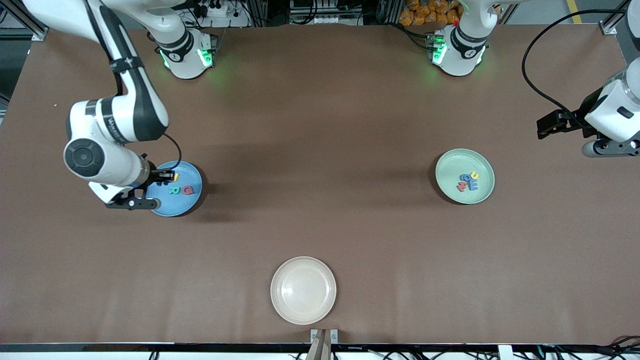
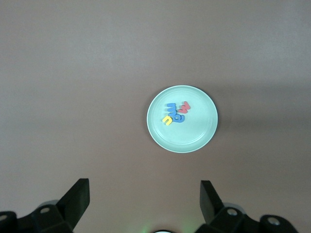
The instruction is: Sort uppercase to blue plate, lowercase to green plate
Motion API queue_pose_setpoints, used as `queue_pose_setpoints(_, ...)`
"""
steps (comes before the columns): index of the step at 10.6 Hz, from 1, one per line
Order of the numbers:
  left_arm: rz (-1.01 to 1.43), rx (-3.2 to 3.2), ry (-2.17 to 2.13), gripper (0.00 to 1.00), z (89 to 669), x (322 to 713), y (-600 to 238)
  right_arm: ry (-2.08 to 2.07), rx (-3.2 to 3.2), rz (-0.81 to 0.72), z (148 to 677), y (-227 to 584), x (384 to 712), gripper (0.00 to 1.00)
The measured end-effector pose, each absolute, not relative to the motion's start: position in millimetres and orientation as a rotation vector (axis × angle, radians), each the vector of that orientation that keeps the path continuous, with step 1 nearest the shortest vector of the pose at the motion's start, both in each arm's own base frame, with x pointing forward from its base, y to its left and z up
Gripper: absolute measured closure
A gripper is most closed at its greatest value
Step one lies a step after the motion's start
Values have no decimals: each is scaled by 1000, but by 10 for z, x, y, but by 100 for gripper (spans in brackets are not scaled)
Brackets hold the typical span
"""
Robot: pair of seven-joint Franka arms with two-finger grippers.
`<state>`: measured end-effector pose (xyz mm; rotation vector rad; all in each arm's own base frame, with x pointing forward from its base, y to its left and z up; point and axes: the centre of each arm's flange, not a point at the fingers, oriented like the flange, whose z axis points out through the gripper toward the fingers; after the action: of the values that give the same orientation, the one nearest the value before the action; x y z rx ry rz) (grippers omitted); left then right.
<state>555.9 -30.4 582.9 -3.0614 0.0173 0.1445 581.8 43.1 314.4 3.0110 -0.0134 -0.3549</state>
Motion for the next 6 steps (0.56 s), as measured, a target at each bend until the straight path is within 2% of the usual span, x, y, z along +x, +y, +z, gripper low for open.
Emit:
queue_pose_setpoints(3, 82, -3065, 27, 0, 5864, 5517, -337, -46, 3026, -365, 2809, -117, 5851, 57)
queue_pose_setpoints(4, 66, -3066, 26, 0, 5896, 5510, -335, -49, 3027, -369, 2767, -132, 5850, 47)
queue_pose_setpoints(6, 33, -3065, -81, 0, 5956, 5496, -352, -36, 3031, -361, 2776, -71, 5859, 19)
